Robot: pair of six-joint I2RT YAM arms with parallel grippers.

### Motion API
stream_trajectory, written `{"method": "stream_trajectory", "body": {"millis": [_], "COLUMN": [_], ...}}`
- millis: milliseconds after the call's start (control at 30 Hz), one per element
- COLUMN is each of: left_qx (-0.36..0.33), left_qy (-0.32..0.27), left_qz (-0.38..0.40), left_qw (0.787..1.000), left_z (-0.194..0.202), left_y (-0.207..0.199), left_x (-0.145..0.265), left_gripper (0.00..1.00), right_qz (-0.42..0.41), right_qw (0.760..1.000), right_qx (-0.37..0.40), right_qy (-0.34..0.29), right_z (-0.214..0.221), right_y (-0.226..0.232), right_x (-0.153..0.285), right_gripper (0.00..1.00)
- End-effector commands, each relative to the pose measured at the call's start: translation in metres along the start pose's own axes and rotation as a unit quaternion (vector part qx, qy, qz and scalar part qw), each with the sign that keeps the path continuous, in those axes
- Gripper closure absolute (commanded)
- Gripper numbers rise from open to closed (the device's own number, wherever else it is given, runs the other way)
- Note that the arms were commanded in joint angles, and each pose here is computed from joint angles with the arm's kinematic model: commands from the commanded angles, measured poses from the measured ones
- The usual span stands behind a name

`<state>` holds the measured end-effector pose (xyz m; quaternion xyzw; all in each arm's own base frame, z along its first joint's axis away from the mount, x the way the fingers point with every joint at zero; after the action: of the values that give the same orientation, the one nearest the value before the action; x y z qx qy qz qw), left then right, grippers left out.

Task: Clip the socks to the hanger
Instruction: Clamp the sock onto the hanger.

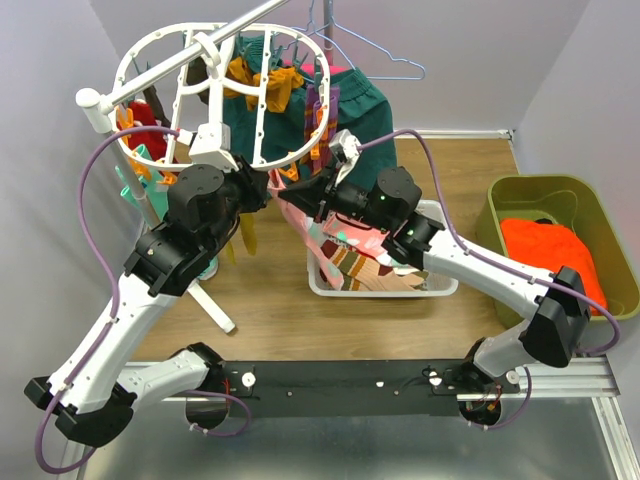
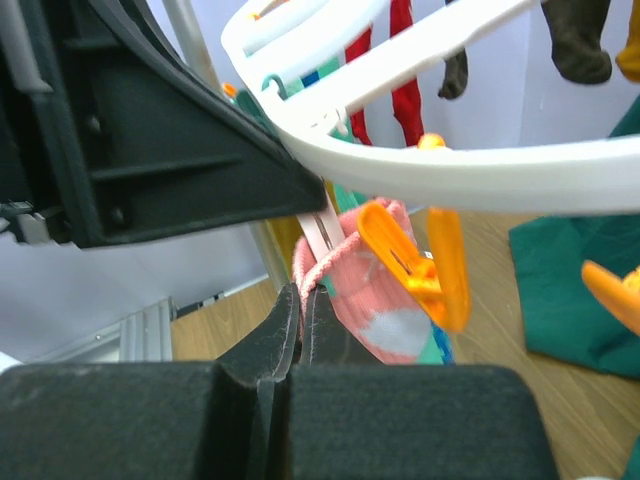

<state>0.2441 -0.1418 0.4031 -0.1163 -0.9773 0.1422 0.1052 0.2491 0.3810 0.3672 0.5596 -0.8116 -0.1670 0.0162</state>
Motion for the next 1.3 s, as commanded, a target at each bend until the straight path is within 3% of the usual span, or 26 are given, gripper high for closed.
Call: {"method": "stream_trajectory", "body": {"millis": [0,167,267,400,500,600,733,833,1033,1267], "left_qx": [-0.001,-0.001,0.001,0.005,0.006,0.008,0.003,-0.002,-0.003,-0.008], "left_qy": [0.007,-0.001,-0.005,-0.015,-0.023,-0.031,-0.038,-0.048,-0.056,-0.06], "left_qz": [-0.001,-0.004,-0.001,-0.002,-0.008,-0.013,-0.021,-0.028,-0.03,-0.046], "left_qw": [1.0,1.0,1.0,1.0,1.0,0.999,0.999,0.998,0.998,0.997], "left_z": [-0.002,-0.01,-0.014,-0.02,-0.026,-0.032,-0.037,-0.044,-0.05,-0.05], "left_y": [0.0,0.001,0.0,0.001,0.003,0.004,0.007,0.009,0.01,0.017], "left_x": [0.003,0.008,0.011,0.015,0.019,0.023,0.025,0.028,0.033,0.038], "left_gripper": [1.0,1.0,0.89,0.53,0.38,0.3,0.29,0.29,0.29,0.28], "right_qz": [-0.036,-0.044,-0.048,-0.054,-0.062,-0.067,-0.068,-0.042,0.053,0.131], "right_qw": [0.998,0.998,0.998,0.998,0.997,0.997,0.997,0.999,0.998,0.984], "right_qx": [0.019,0.019,0.016,0.012,0.012,0.012,0.013,0.017,0.031,0.032], "right_qy": [-0.043,-0.046,-0.043,-0.039,-0.04,-0.04,-0.035,-0.026,0.031,0.118], "right_z": [-0.034,-0.038,-0.037,-0.035,-0.038,-0.04,-0.041,-0.036,0.003,0.07], "right_y": [0.017,0.019,0.019,0.02,0.023,0.025,0.027,0.02,-0.009,-0.036], "right_x": [-0.007,-0.011,-0.013,-0.014,-0.014,-0.015,-0.013,-0.006,0.021,0.067], "right_gripper": [0.99,0.99,0.99,0.95,0.82,0.7,0.43,0.31,0.17,0.09]}}
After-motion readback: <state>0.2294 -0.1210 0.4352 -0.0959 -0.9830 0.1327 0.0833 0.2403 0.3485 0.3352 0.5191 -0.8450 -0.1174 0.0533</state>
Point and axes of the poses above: each gripper's point midway between its finger pads, its own x axis back along the fingers, its own y axis along the line the jaws close on, z = x × y, the point moved 4 cm from there along x, back along the fingers, and after that the axes turned 5 degrees about -x, right-handed, at the moved point
